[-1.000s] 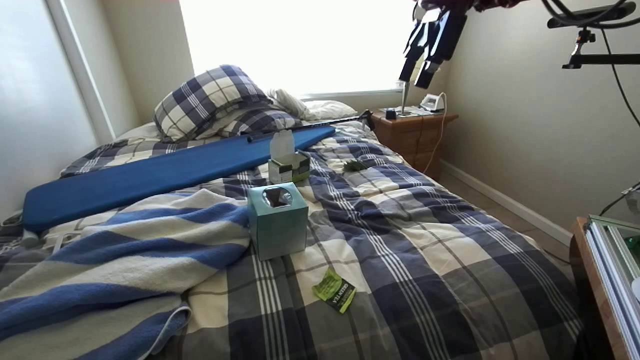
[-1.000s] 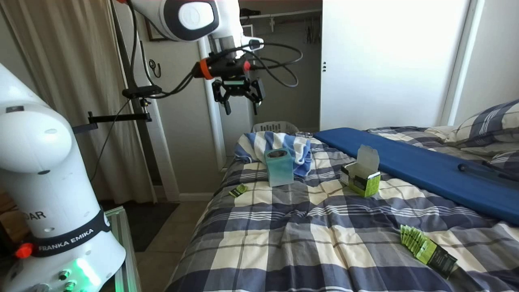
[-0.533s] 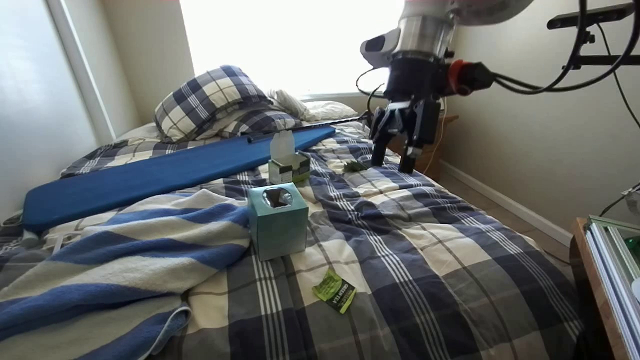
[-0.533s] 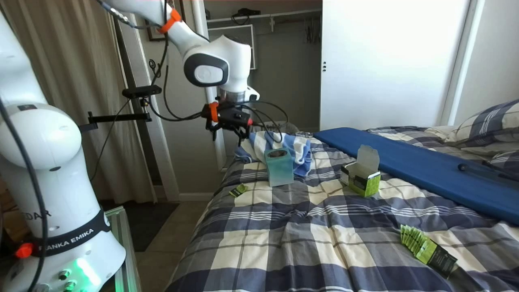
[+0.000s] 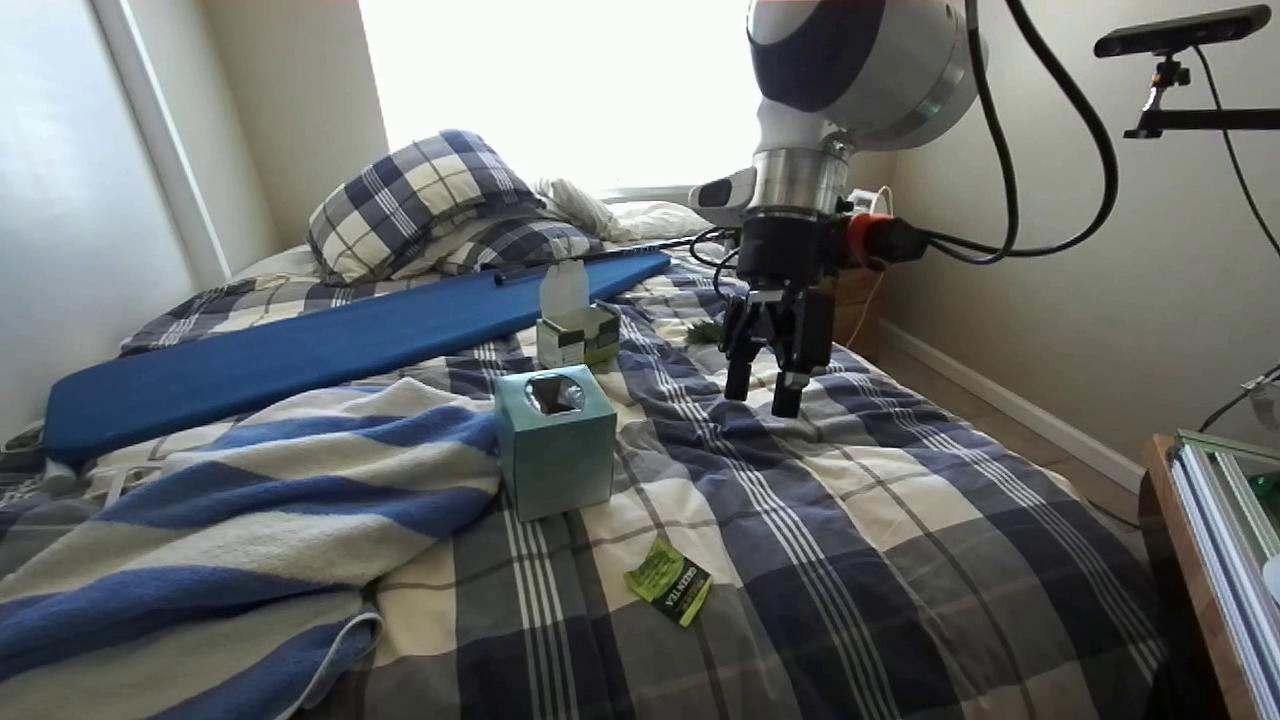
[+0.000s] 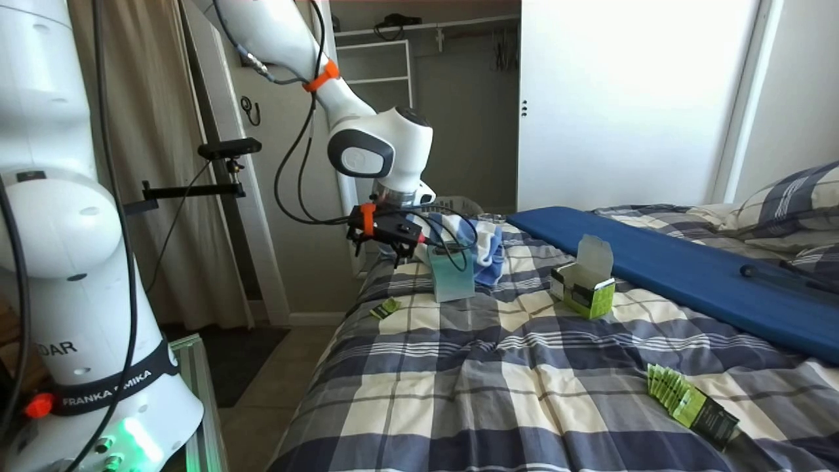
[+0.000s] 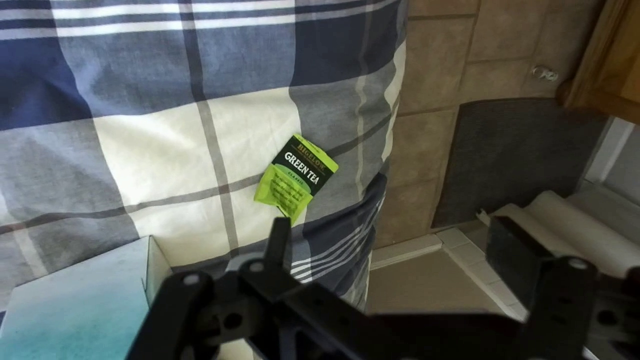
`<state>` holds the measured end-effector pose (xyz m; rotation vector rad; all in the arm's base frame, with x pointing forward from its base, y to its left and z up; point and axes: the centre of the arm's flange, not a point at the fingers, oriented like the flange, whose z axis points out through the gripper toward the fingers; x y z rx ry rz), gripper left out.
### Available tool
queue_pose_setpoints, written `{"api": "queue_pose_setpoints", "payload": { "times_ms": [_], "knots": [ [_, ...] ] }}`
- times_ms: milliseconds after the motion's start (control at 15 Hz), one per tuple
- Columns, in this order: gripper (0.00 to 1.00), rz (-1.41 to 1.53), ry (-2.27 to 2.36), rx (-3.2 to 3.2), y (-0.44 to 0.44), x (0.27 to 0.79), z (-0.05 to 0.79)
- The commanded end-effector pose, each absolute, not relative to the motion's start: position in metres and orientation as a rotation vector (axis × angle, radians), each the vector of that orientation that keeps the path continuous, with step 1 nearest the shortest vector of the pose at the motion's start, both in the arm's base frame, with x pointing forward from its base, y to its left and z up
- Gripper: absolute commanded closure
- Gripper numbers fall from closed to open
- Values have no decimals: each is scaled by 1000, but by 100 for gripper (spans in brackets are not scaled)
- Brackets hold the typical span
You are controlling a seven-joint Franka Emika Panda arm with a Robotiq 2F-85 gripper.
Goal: Pick up the green and black sachet in front of the blue tissue box and put it into the green and black box
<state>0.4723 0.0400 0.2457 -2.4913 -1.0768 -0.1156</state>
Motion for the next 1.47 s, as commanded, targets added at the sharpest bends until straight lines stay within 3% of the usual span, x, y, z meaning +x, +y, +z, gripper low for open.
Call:
{"api": "queue_pose_setpoints", "payload": {
  "times_ms": [0, 600, 1000, 1400],
  "knots": [
    [0, -118, -1079, -2490, 41, 473, 247],
    [0, -79, -1054, -2428, 78, 533, 197],
    [0, 58, -1000, -2431, 102, 541, 128],
    [0, -2, -966, -2546, 98, 552, 100]
  ]
}}
